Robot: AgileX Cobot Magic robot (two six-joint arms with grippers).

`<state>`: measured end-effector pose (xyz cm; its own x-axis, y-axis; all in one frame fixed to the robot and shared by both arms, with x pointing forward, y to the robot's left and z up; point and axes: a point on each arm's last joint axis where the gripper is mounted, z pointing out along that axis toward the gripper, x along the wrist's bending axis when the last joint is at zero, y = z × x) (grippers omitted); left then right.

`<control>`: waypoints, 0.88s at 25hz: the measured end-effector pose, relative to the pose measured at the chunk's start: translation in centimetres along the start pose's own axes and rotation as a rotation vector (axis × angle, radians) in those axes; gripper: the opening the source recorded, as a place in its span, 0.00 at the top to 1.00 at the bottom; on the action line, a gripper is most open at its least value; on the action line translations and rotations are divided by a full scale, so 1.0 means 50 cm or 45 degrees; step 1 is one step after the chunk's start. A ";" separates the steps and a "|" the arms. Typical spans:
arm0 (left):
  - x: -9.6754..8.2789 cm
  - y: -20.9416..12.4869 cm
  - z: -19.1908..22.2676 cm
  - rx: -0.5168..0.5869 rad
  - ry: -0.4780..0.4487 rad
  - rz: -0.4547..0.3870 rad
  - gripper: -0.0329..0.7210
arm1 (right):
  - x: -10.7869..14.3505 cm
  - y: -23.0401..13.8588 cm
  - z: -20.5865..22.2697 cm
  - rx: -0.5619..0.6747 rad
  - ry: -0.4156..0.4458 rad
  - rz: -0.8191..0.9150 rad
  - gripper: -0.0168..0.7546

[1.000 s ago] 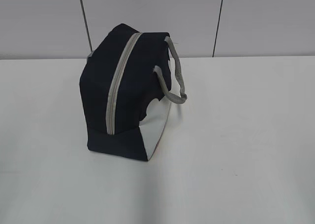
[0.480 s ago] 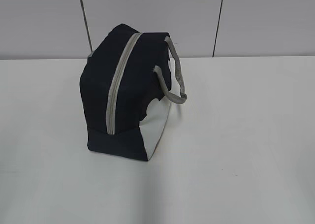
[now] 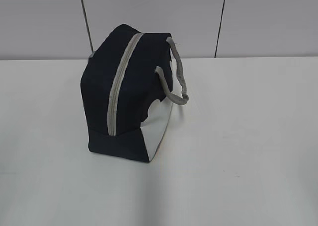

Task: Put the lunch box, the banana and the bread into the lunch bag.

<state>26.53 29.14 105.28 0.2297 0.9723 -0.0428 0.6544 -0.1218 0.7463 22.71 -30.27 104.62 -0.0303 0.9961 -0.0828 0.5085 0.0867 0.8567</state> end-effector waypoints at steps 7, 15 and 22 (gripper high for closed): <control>0.002 -0.010 -0.015 -0.078 0.072 -0.060 0.50 | 0.000 0.000 0.000 0.001 -0.005 0.003 0.38; -0.003 -0.037 -0.049 -0.260 0.188 -0.130 0.53 | 0.002 0.000 0.000 0.009 -0.097 0.058 0.38; -0.008 -0.049 -0.059 -0.325 0.250 -0.164 0.55 | 0.003 0.000 0.000 0.013 -0.134 0.080 0.38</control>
<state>22.69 29.63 105.44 -0.0021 0.9993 -0.0372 0.4617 0.0340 0.8864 22.69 -30.12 104.62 0.0924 0.9923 -0.0828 0.5153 0.0235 0.8567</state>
